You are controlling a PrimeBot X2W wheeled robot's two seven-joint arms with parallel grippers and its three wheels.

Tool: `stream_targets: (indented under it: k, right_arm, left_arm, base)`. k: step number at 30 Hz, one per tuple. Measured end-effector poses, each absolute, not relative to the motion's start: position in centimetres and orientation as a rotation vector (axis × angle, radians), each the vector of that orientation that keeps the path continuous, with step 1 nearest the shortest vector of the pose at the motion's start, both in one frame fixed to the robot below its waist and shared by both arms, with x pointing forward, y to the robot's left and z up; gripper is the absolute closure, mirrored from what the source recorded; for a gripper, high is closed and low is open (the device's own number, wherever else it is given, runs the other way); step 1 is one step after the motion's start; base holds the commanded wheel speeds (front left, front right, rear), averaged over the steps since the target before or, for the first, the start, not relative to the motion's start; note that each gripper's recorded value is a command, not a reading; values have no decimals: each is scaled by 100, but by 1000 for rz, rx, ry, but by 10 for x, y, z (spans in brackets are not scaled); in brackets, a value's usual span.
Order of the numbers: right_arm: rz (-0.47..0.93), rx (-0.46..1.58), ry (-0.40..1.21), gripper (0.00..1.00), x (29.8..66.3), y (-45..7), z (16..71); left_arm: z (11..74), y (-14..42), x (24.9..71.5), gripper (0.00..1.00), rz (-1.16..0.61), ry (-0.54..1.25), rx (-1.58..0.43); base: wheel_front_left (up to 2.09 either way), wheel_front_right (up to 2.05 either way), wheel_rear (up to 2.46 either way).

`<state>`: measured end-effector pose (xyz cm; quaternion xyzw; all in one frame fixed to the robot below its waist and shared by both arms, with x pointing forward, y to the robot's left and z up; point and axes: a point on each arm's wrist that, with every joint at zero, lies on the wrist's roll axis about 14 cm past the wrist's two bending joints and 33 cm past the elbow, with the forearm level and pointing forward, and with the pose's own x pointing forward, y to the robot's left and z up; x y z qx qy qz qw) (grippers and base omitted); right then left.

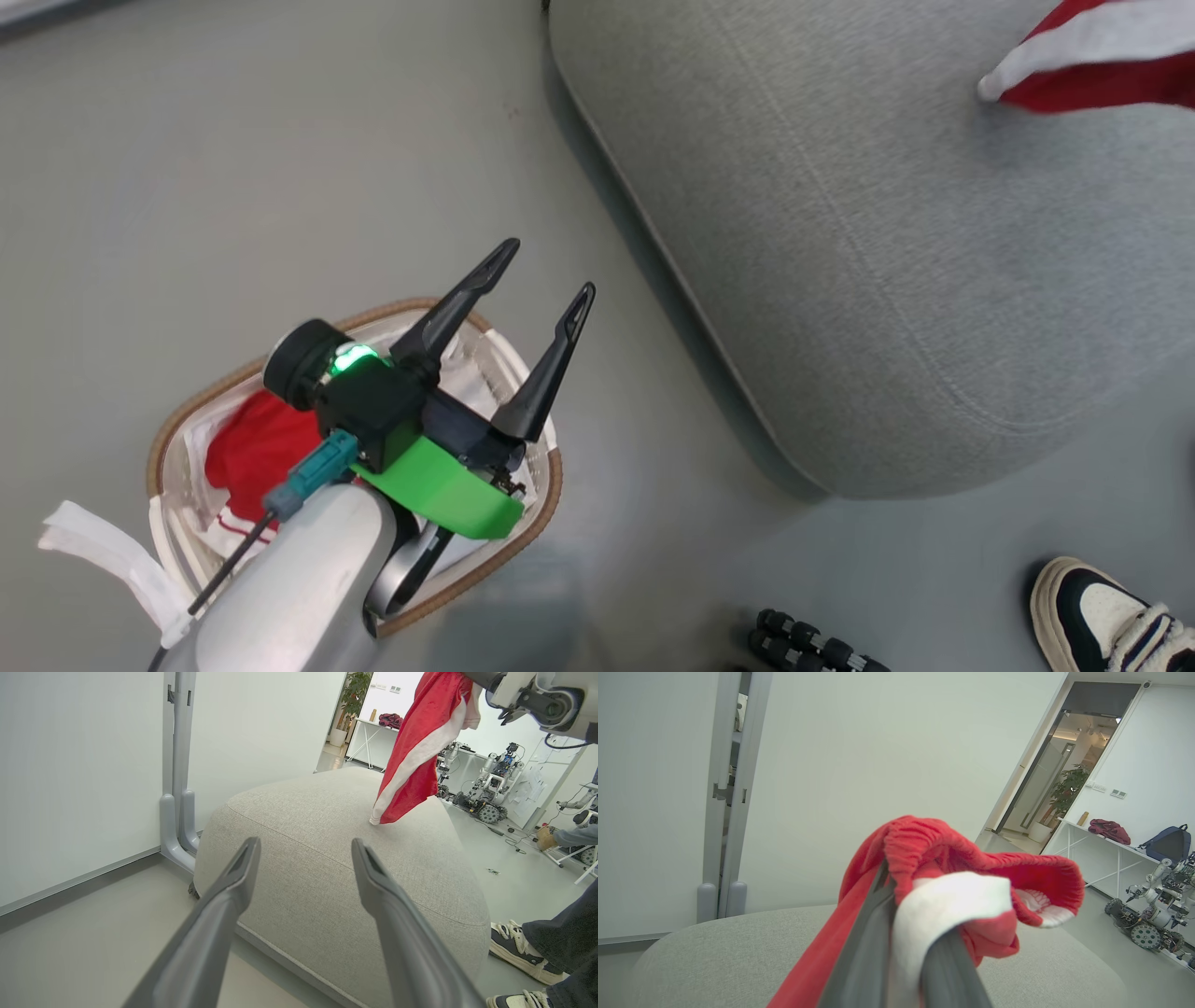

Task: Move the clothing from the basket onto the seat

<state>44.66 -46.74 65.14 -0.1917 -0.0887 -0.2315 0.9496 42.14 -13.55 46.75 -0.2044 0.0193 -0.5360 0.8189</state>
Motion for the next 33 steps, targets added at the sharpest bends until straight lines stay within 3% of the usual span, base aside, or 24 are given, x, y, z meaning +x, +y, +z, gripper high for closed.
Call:
stream_targets:
  k: [9,14,18,19,20,21,33]
  right_arm:
    - [-545,-408,-113,100,492,-496,620]
    - [-522,-332,-7,100,510,-482,550]
    - [-484,-266,129,100,505,-460,479]
    - [-482,-243,154,69,500,-456,465]
    - [-480,-228,170,50,497,-453,456]
    - [-478,-220,177,0,495,-450,452]
    - [-459,-115,214,0,434,-413,424]
  left_arm:
    - [418,-106,447,0,-1046,118,-447]
    - [395,-91,452,0,-996,167,-451]
    - [383,-80,456,0,-954,195,-450]
    - [381,-76,457,0,-942,201,-446]
    - [380,-74,458,0,-934,205,-447]
    - [380,-73,458,0,-930,207,-447]
    - [390,-48,463,0,-814,209,-401]
  base:
    - [0,0,0]
    - [0,0,0]
    - [0,0,0]
    - [0,0,0]
    - [0,0,0]
    - [0,0,0]
    - [0,0,0]
